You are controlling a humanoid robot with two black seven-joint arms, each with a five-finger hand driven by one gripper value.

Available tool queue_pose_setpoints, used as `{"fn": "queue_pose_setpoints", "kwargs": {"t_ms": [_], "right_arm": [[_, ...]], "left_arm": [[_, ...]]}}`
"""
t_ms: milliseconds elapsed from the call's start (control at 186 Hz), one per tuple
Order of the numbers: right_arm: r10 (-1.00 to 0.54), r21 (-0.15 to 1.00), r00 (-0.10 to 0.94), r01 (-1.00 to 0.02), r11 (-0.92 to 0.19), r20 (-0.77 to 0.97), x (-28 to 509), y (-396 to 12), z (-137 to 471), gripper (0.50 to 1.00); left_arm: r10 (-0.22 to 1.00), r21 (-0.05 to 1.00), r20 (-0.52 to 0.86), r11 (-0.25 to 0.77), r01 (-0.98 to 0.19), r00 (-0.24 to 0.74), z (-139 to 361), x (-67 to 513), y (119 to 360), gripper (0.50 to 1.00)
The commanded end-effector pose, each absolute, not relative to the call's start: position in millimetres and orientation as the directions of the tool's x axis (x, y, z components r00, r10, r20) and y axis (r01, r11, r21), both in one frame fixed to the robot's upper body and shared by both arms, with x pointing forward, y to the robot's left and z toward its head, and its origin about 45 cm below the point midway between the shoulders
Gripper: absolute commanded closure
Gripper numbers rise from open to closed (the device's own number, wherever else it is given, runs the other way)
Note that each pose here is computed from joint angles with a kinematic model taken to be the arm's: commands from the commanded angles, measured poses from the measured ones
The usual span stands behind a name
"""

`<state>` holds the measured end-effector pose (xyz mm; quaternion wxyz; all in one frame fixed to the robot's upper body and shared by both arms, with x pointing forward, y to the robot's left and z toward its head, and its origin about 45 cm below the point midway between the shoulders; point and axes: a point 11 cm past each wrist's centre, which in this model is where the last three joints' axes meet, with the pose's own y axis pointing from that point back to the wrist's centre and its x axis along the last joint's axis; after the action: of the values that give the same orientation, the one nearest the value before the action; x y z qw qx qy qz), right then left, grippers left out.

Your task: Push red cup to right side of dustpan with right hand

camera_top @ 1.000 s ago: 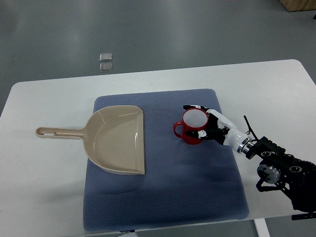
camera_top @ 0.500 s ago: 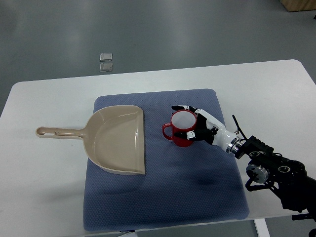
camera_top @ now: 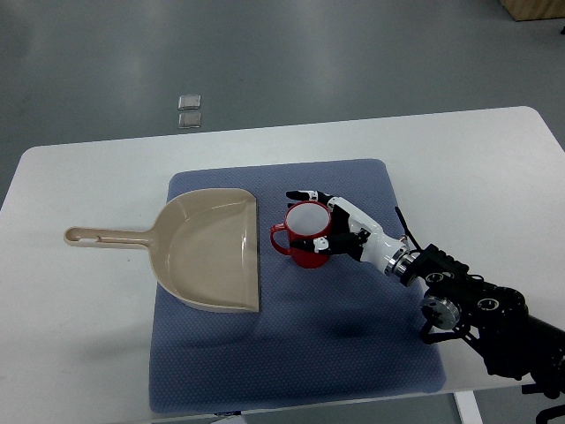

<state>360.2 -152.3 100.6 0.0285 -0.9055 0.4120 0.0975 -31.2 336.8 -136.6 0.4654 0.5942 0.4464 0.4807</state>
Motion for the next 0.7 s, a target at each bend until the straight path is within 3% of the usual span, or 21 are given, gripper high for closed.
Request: {"fn": "queue_pose_setpoints", "kwargs": {"t_ms": [0, 694], "right_arm": [[-0.732, 0.02, 0.647, -0.746, -0.665, -0.212, 359, -144, 101, 0.568], [-0.708, -0.007, 0.663, -0.731, -0.683, -0.243, 353, -118, 104, 0.568]], "left_arm": [[0.978, 0.982, 0.157, -0.169, 0.083, 0.14, -137, -31, 337, 0.5], [0.978, 0.982, 0.155, -0.168, 0.083, 0.14, -137, -31, 337, 0.5]]}}
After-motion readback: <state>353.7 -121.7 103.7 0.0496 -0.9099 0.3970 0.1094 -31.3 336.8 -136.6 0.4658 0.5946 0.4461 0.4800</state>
